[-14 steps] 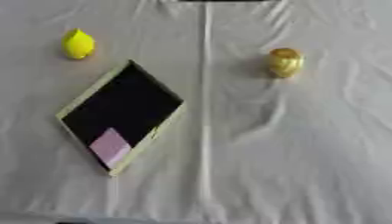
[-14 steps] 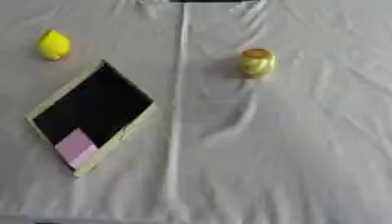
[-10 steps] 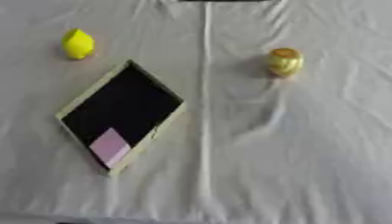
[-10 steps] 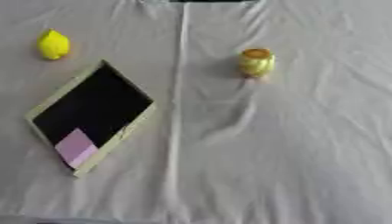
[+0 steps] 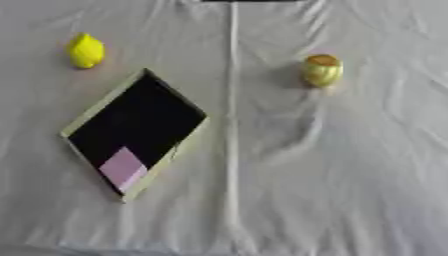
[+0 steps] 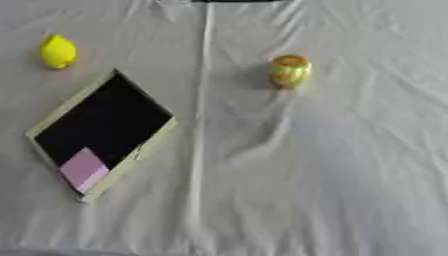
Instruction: Pick up objects on the table and place them in the box.
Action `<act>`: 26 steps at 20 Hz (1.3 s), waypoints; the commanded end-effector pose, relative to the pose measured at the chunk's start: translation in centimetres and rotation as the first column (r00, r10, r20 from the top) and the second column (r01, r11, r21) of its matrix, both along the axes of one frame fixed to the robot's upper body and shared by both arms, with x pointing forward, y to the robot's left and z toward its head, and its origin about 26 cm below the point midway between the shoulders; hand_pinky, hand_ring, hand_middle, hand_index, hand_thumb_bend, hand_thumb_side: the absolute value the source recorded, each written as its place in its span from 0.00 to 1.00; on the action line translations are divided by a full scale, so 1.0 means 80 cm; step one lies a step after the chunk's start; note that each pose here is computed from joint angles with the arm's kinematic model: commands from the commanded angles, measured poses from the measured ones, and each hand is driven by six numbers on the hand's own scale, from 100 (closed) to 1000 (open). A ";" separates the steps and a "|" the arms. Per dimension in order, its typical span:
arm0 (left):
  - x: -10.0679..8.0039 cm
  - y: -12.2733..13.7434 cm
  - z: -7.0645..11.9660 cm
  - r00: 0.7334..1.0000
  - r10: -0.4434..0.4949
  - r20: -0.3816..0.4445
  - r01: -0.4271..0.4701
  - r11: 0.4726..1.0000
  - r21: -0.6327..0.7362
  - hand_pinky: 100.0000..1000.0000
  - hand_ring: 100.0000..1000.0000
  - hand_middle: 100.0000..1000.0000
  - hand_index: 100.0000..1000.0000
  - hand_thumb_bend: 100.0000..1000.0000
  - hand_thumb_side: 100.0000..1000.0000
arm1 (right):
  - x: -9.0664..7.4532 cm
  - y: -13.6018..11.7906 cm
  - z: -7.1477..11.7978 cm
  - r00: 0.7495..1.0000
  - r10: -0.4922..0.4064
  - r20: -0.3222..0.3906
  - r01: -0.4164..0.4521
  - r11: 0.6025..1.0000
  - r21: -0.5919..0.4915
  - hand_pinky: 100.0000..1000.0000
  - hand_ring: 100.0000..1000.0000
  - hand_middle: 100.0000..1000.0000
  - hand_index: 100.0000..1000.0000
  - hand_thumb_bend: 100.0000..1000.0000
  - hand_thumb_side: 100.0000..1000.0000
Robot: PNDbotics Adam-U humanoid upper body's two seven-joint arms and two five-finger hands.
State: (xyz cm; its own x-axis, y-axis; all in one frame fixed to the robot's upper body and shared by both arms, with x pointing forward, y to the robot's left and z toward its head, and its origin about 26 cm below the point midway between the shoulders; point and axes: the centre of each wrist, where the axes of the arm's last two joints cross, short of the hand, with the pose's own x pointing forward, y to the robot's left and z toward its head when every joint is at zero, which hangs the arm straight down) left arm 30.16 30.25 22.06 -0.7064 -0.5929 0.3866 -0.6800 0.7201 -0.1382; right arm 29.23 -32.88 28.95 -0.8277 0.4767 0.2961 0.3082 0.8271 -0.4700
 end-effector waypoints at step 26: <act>-0.003 -0.003 0.011 0.999 -0.039 0.008 0.038 0.998 0.048 0.76 0.72 0.66 0.86 0.14 0.33 | 0.104 -0.022 0.038 0.908 -0.405 -0.106 0.028 0.312 -0.950 0.94 0.97 0.87 0.93 0.32 0.00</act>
State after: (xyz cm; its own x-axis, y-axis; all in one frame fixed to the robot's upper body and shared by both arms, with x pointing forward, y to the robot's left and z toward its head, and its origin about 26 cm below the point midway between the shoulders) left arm 30.23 29.80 21.95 -0.7198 -0.5745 0.3897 -0.6560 0.7465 -0.1110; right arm 37.83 -34.20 30.80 -0.6238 0.7360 -0.2631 0.0989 -0.2595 -0.9607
